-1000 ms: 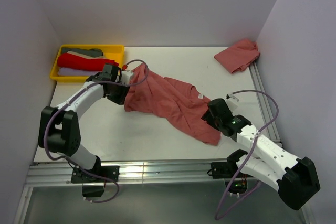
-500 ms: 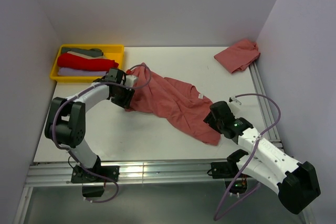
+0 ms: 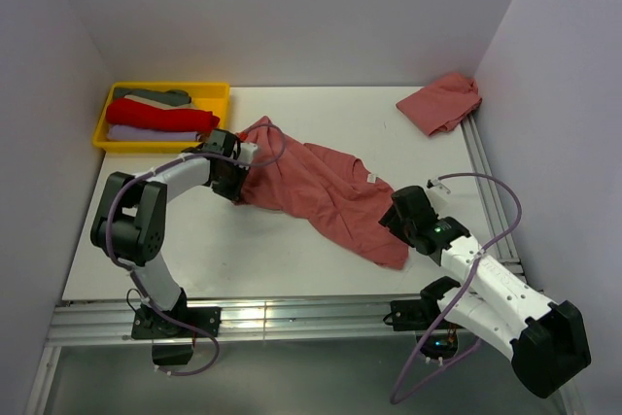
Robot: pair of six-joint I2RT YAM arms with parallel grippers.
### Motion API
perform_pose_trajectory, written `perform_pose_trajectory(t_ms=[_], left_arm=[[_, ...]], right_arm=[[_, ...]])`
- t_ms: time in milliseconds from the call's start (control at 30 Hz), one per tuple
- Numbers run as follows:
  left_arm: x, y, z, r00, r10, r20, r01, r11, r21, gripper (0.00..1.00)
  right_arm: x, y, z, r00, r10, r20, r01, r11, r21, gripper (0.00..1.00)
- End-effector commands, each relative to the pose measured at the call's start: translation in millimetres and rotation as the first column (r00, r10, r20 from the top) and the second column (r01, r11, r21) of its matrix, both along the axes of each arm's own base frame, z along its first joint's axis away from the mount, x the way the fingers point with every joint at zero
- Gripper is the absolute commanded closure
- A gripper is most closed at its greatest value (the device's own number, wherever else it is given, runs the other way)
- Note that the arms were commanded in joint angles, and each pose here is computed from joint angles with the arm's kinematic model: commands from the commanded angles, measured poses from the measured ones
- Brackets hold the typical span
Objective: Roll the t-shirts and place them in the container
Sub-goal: Flatten the tshirt
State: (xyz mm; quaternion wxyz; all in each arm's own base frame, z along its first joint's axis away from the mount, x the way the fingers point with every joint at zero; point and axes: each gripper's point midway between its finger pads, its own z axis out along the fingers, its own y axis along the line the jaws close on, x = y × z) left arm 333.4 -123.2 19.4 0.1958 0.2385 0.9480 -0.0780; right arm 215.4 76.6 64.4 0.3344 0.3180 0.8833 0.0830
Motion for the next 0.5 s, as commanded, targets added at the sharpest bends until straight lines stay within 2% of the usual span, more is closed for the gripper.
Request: perform_pose_trajectory(t_ms=[0,233,467], left_arm=[[4.9,0.7,6.8,0.999,-0.001,0.039,0.0,1.0,0.014,0.98],[12.9,13.0,44.2,0.994,0.014,0.108,-0.016,1.0,0.02,1.0],[22.6,39.4,62.0,0.989,0.057,0.133,-0.061,0.998,0.02,1.0]], right_arm=[[0.7,-6.1,0.0,1.0,-0.002,-0.003,0.002,1.0,-0.028,0.35],[-6.6,-11.7,-8.6,0.998,-0.006,-0.058,0.002,0.998,-0.061,0.32],[-17.2,-11.6,-18.1,0.994,-0.008,-0.112,0.002,0.999,-0.054,0.33]])
